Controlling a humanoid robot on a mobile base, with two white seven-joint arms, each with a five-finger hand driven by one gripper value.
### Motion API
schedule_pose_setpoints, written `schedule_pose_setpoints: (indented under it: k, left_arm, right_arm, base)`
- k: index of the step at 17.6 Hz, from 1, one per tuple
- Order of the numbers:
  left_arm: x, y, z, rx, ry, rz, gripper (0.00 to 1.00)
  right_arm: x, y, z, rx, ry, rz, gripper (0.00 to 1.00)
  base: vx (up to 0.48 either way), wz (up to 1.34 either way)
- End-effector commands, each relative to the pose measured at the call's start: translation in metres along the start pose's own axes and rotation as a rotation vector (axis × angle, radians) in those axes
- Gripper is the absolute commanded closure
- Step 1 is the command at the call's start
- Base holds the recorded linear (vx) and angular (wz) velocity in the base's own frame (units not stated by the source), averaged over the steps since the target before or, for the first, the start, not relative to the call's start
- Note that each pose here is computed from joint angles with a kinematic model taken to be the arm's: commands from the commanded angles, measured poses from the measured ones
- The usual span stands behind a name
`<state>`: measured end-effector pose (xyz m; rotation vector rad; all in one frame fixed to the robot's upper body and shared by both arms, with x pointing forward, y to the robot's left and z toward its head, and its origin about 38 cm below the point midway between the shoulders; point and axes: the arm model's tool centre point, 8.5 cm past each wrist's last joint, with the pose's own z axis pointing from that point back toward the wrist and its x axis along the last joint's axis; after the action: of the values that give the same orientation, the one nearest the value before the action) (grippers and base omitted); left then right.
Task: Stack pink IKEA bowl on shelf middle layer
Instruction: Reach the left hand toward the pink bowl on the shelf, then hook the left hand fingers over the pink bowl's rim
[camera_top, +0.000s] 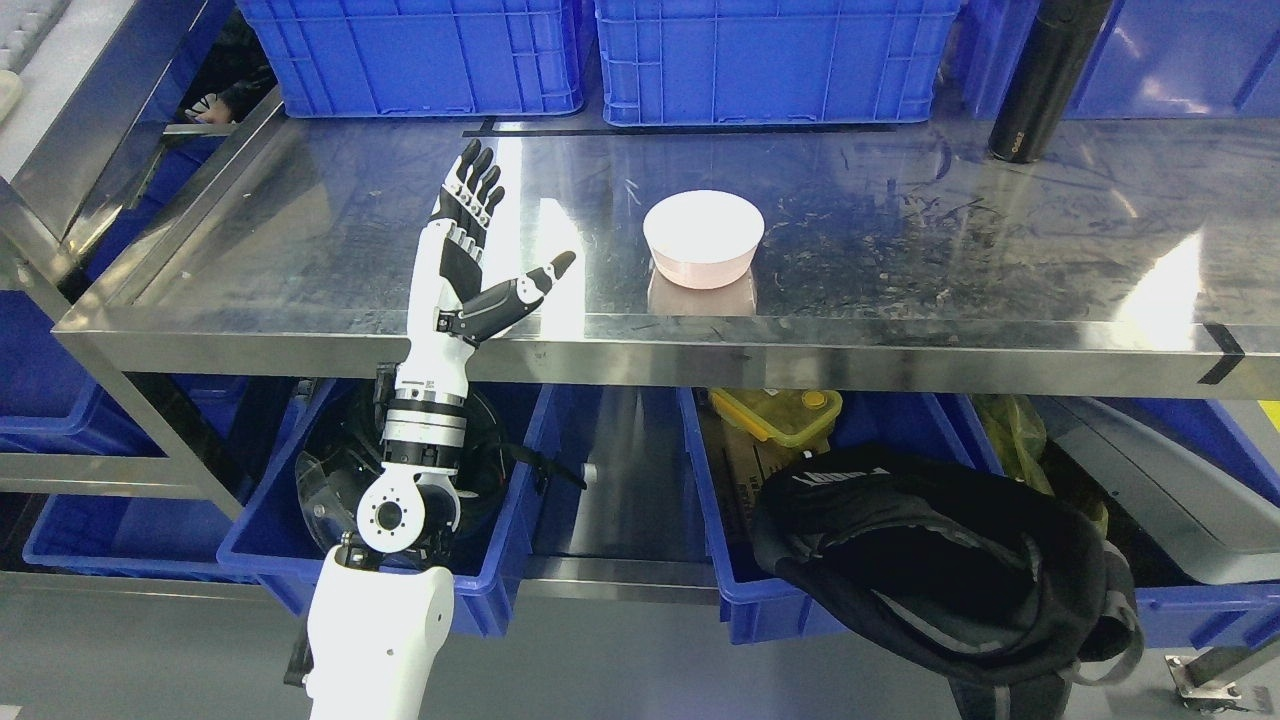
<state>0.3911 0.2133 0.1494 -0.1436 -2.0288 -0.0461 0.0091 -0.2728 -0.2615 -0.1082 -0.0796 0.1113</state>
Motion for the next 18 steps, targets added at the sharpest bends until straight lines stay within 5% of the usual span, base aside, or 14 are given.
schedule_pose_setpoints:
  k: [1,4,7,12,14,18]
  left_arm:
    - [0.004,0.000,0.001,-0.019,-0.013,-0.007,0.00]
    - [0.014,-0.002,-0.018,-0.035,-0.047,-0.044,0.00]
    - [0.038,-0.004,-0.063,-0.155,-0.054,-0.298,0.01]
    - [0.061,-0.084,-0.116,-0.649,-0.022,-0.916,0.02]
    - [0.075,-0.087,-0.134,-0.740,-0.014,-1.122,0.06]
    - [0.078,-0.107,-0.141,-0.882,0.027,-1.331,0.05]
  right_arm:
    - [-0.010,-0.010,0.000,-0.016,0.007,0.002,0.00]
    - [-0.010,-0.010,0.000,-0.016,0.007,0.002,0.00]
    - [-0.010,-0.010,0.000,-0.016,0.007,0.002,0.00]
    - [-0.010,-0.010,0.000,-0.016,0.007,0.002,0.00]
    - [-0.010,-0.010,0.000,-0.016,0.007,0.002,0.00]
    - [-0.010,-0.010,0.000,-0.016,0.007,0.002,0.00]
  base:
    - [0.000,0.00]
    - [0.000,0.00]
    - [0.000,0.00]
    - [0.000,0.00]
    - [0.000,0.00]
    - [0.000,0.00]
